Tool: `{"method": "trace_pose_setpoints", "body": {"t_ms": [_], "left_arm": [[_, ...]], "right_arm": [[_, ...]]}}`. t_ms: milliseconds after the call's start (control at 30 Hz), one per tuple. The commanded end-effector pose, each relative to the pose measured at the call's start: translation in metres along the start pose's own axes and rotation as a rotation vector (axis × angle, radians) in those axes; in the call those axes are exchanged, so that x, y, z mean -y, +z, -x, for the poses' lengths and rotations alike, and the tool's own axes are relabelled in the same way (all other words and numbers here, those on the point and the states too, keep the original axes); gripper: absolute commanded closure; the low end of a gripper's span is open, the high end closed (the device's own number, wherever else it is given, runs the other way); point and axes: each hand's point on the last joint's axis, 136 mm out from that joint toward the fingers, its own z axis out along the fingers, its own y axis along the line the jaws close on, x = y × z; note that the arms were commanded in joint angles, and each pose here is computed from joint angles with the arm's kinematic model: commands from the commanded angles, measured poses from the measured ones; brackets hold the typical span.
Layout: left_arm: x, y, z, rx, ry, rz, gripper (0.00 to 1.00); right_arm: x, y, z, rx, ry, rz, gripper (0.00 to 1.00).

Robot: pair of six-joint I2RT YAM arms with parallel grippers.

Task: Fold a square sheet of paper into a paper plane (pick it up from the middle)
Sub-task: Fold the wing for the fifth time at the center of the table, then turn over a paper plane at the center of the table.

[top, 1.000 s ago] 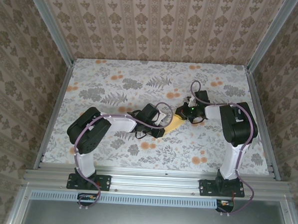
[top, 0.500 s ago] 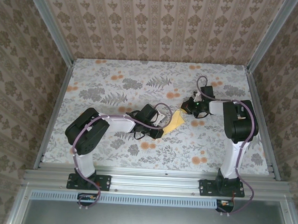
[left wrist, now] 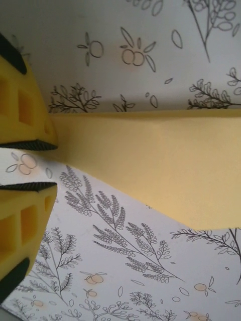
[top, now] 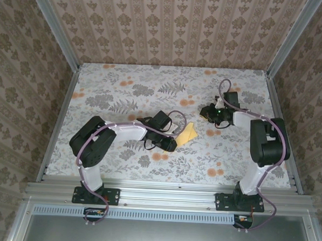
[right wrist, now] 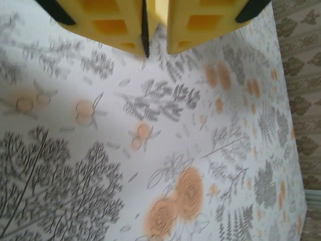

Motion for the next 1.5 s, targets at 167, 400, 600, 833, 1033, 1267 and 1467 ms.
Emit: {"method": "trace_pose_setpoints", "body": {"t_ms": [167,400,600,833,1033,1267,1467], "left_arm": [[0.018,-0.036,0.017,0.024,0.063,0.091,0.61],[0.003,-0.031,0.017,-0.015,0.099,0.189,0.53],[0.006,-0.016,0.017,-0.045,0.121,0.184,0.51],[-0.013,-0.006,0.013,-0.078,0.106,0.256,0.58],[-0.018,-0.009,0.015,-0.035,0.072,0.25,0.72],[-0.02,-0.007,0.011,-0.051,0.054,0.233,0.85],[-0.013,-0.013,0.014,-0.029,0.024,0.161,0.92]], "right_arm": [[0.004,-0.026,-0.049,-0.073,-0.025,0.007,0.67],[0.01,-0.031,-0.073,-0.099,0.001,0.036,0.6],[0.014,-0.033,-0.09,-0.118,0.025,0.048,0.57],[0.017,-0.033,-0.099,-0.131,0.035,0.047,0.56],[0.013,-0.029,-0.106,-0.15,0.025,0.049,0.56],[0.001,-0.022,-0.12,-0.181,0.017,0.071,0.56],[-0.014,-0.013,-0.131,-0.194,0.037,0.116,0.54]]}}
